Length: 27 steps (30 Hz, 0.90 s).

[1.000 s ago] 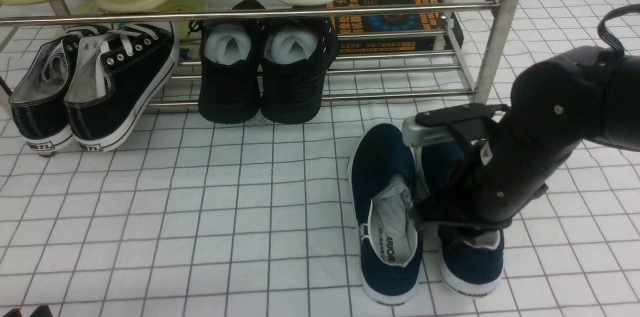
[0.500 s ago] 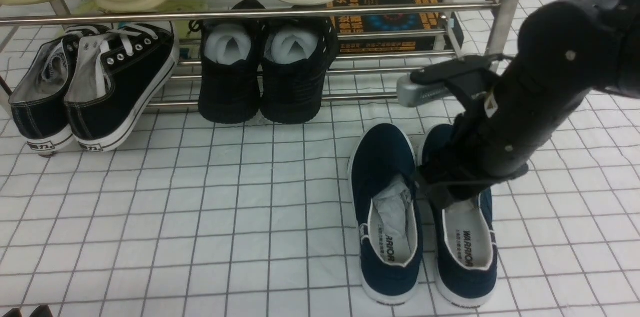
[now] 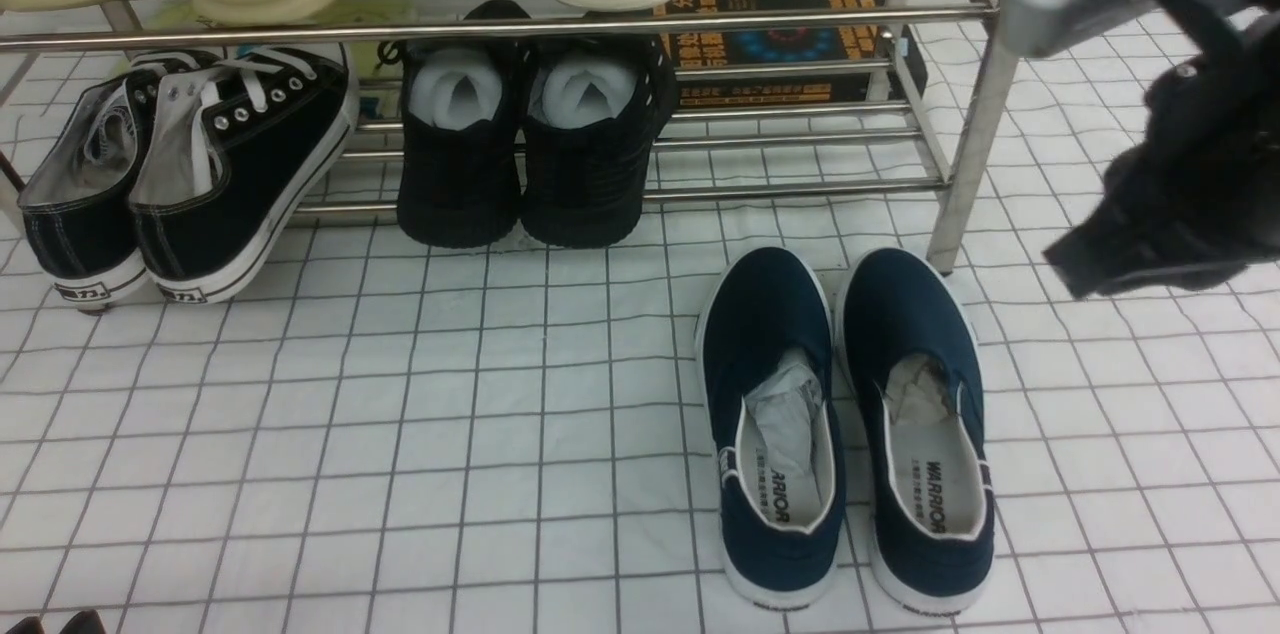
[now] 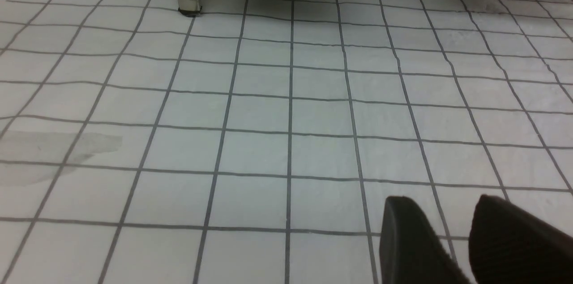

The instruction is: Take the shoes off the shelf with your hand from the white checkered tablecloth.

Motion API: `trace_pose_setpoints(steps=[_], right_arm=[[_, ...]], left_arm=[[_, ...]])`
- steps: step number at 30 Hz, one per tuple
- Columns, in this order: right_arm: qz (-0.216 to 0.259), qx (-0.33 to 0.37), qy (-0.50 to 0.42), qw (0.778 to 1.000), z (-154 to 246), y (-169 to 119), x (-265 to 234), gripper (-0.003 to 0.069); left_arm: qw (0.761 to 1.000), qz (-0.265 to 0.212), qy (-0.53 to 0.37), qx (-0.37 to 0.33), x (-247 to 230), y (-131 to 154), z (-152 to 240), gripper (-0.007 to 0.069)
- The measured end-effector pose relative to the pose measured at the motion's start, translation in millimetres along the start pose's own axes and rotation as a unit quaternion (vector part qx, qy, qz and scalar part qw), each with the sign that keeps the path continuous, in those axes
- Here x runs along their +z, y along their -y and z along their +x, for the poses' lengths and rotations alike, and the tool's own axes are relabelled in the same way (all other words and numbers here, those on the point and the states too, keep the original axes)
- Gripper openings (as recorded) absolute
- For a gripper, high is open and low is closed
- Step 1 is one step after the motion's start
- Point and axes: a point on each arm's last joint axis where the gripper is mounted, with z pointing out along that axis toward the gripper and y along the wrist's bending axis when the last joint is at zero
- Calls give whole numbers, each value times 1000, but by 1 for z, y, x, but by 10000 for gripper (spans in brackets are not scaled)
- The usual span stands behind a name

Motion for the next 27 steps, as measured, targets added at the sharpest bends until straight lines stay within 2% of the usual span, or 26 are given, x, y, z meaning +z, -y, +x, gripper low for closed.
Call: trace_pose_setpoints(steps=[6, 7, 10, 14, 15, 18, 20, 22, 24, 25, 27], right_arm=[[-3, 2, 42, 999, 49, 7, -29, -16], [-5, 7, 64, 998, 67, 10, -33, -16], [-13, 29, 115, 993, 95, 12, -32, -16], [-39, 61, 223, 972, 136, 14, -12, -16], [-39, 60, 220, 973, 138, 14, -10, -16], [-63, 59, 317, 944, 159, 13, 18, -16], [-69, 57, 343, 935, 164, 12, 26, -16], [-82, 53, 393, 914, 168, 10, 36, -14], [-85, 49, 410, 907, 169, 10, 39, -13], [-89, 42, 439, 893, 168, 9, 39, -11], [-92, 37, 456, 884, 168, 8, 38, -10]], left_arm=[[1000, 0, 0, 0, 0, 0, 0, 239], [1000, 0, 0, 0, 0, 0, 0, 239], [1000, 0, 0, 0, 0, 0, 0, 239], [1000, 0, 0, 0, 0, 0, 0, 239], [1000, 0, 0, 0, 0, 0, 0, 239], [1000, 0, 0, 0, 0, 0, 0, 239], [1000, 0, 0, 0, 0, 0, 0, 239], [1000, 0, 0, 0, 0, 0, 0, 239], [1000, 0, 0, 0, 0, 0, 0, 239], [1000, 0, 0, 0, 0, 0, 0, 239], [1000, 0, 0, 0, 0, 0, 0, 239]])
